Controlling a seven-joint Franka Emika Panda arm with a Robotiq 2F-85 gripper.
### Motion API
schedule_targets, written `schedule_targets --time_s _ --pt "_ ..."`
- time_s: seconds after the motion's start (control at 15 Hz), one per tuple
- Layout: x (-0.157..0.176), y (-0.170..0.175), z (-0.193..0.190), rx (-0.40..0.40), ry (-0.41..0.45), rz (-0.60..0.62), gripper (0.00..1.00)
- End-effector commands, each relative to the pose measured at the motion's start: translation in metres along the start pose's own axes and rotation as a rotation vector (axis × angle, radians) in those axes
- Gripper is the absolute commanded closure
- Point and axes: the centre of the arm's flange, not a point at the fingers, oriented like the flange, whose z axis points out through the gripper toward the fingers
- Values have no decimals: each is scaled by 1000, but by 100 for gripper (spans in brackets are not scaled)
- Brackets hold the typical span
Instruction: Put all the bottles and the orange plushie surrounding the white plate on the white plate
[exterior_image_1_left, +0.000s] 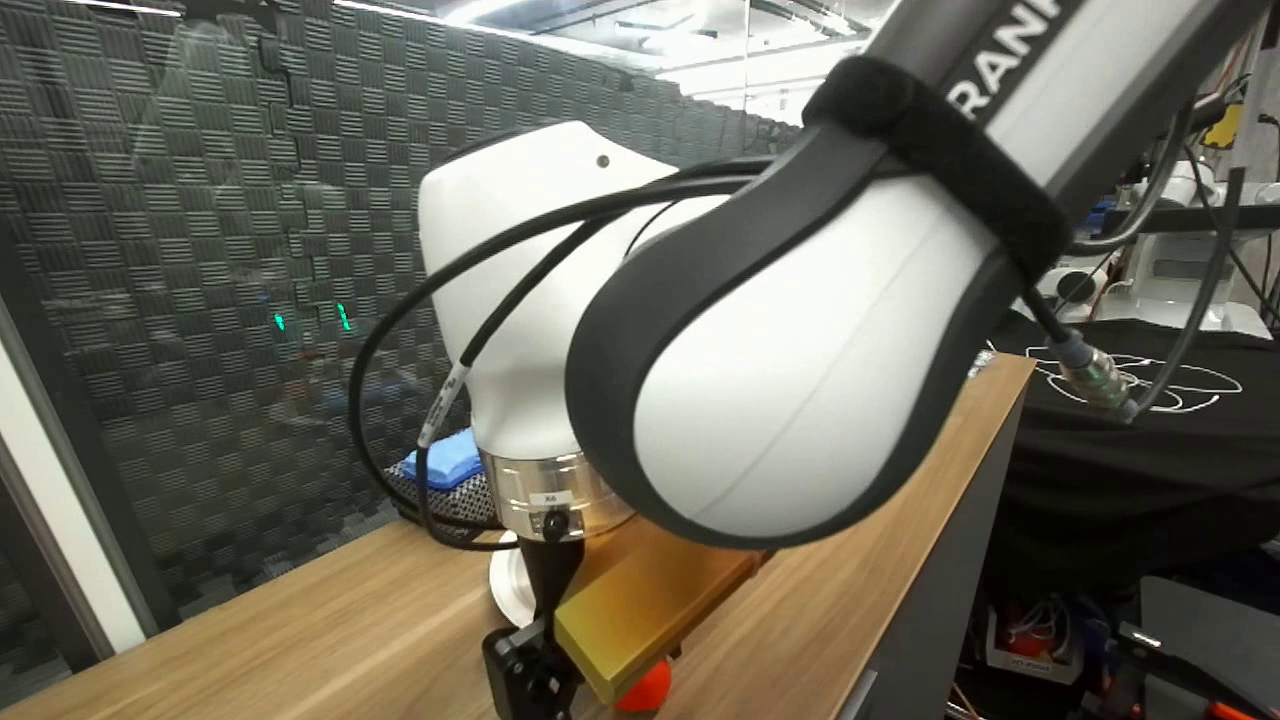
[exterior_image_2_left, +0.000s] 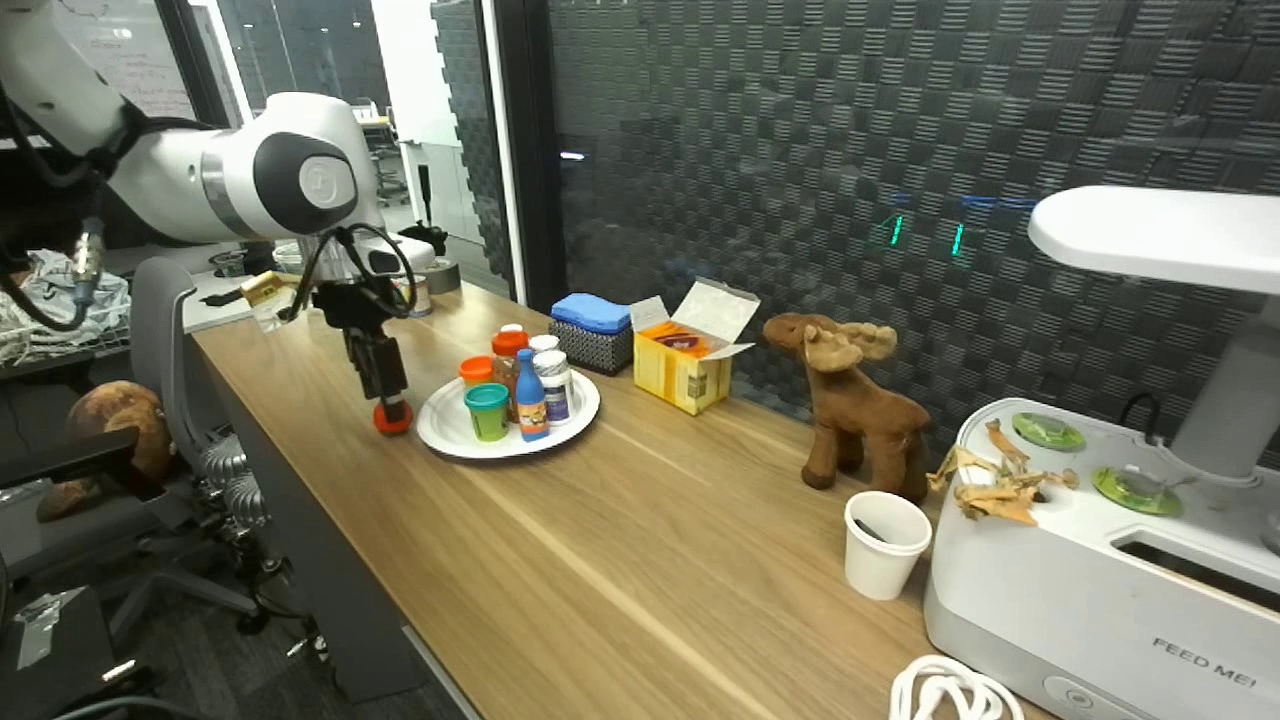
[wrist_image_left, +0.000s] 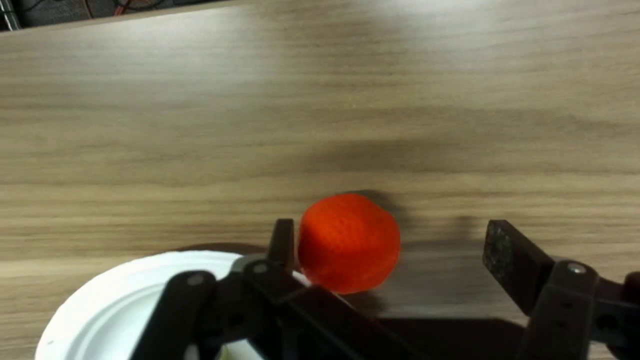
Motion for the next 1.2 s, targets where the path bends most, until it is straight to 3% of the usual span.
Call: schedule_targets --time_s 0.0,0.33,0.67,1.13 --pt "-3 -3 -2 -40 64 26 34" --pt "-6 -2 -6 -84 104 48 73" --pt "-12 2 -23 -63 115 67 74" --pt "4 8 -39 -85 262 154 74"
